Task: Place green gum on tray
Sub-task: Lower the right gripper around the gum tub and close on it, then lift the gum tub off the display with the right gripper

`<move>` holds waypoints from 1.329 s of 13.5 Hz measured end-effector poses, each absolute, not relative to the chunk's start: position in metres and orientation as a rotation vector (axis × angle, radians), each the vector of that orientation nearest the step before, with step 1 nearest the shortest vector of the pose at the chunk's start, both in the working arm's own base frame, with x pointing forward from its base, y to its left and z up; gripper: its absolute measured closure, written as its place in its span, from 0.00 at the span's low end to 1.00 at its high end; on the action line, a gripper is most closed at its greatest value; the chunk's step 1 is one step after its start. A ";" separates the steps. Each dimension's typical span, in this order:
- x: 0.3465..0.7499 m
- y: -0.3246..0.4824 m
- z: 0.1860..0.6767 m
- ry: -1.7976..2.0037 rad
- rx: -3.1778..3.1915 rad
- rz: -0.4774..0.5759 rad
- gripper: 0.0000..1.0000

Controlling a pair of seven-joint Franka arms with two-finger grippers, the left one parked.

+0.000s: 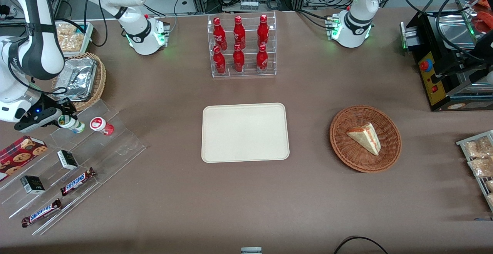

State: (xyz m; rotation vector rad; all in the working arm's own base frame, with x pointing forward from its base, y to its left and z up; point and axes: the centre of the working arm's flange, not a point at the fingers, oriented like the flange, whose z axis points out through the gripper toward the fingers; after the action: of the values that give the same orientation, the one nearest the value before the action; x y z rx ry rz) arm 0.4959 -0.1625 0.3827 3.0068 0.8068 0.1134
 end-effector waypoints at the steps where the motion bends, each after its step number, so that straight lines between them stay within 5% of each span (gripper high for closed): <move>1: 0.496 -0.162 0.383 0.807 3.007 0.114 0.41; 8: 0.498 -0.159 0.397 0.819 3.004 0.120 0.41; 18: 0.527 -0.083 0.480 0.838 3.044 0.047 0.41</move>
State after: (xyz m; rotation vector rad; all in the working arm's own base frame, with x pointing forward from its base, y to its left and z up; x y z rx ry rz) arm 0.5272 -0.0828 0.4796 3.0440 0.8375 0.0475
